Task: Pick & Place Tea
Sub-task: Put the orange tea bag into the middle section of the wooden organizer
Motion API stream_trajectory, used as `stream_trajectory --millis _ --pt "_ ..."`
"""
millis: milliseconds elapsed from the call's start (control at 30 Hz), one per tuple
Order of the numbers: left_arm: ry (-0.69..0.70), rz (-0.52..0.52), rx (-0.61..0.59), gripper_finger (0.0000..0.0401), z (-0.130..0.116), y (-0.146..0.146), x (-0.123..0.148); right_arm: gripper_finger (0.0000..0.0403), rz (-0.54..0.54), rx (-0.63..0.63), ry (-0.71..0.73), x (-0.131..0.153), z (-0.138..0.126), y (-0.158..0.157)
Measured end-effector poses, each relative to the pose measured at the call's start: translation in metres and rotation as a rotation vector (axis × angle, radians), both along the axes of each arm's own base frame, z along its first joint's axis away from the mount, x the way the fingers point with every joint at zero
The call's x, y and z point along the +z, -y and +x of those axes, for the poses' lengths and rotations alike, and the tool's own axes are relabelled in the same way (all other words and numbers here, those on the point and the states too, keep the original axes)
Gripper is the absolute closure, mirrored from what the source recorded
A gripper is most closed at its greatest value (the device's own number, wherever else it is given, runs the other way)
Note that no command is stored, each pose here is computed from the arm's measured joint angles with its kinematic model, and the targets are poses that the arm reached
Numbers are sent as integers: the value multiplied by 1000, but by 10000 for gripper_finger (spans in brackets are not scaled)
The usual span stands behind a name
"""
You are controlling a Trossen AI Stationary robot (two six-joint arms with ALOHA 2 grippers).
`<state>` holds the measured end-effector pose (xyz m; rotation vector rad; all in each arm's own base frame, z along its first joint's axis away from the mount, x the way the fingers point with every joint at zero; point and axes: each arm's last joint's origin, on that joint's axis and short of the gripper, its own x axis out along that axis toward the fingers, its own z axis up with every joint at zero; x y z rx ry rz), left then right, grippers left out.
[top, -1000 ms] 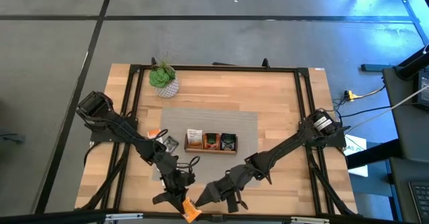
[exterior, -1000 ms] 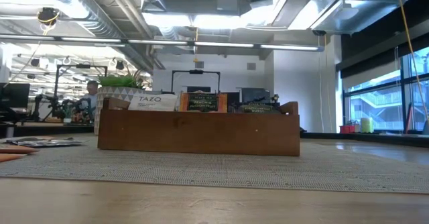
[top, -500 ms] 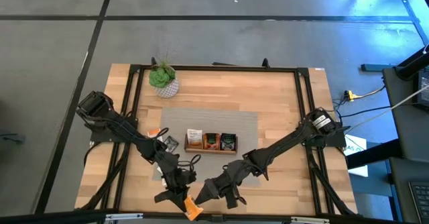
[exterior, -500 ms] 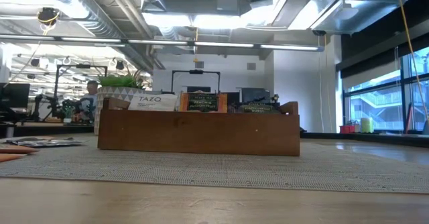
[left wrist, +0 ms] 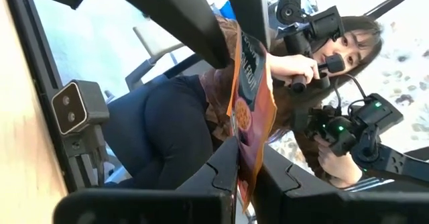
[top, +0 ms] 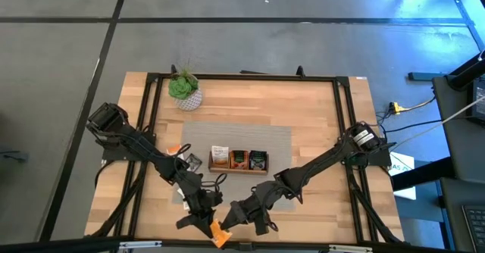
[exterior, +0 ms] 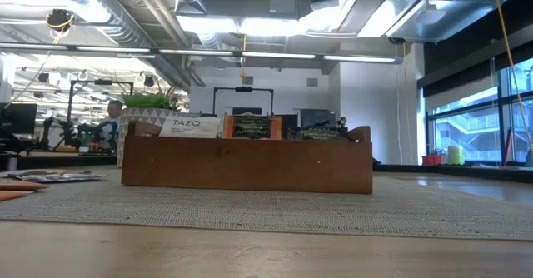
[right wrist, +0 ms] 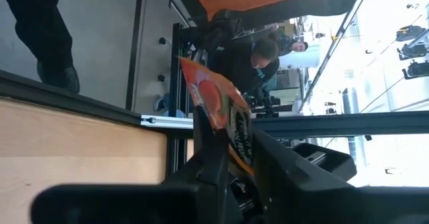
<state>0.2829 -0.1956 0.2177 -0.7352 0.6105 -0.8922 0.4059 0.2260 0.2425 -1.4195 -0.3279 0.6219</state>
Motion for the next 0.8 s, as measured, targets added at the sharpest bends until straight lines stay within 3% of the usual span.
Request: stream_trajectory --millis 400,633,800 --pt "-7 7 11 381 0 0 -1 396 -19 2 13 0 0 0" --pt "1 18 33 377 1 -1 -1 398 17 -2 -12 1 -2 -3" --pt "33 39 27 367 1 -1 -1 399 -25 -22 18 1 -5 -8"
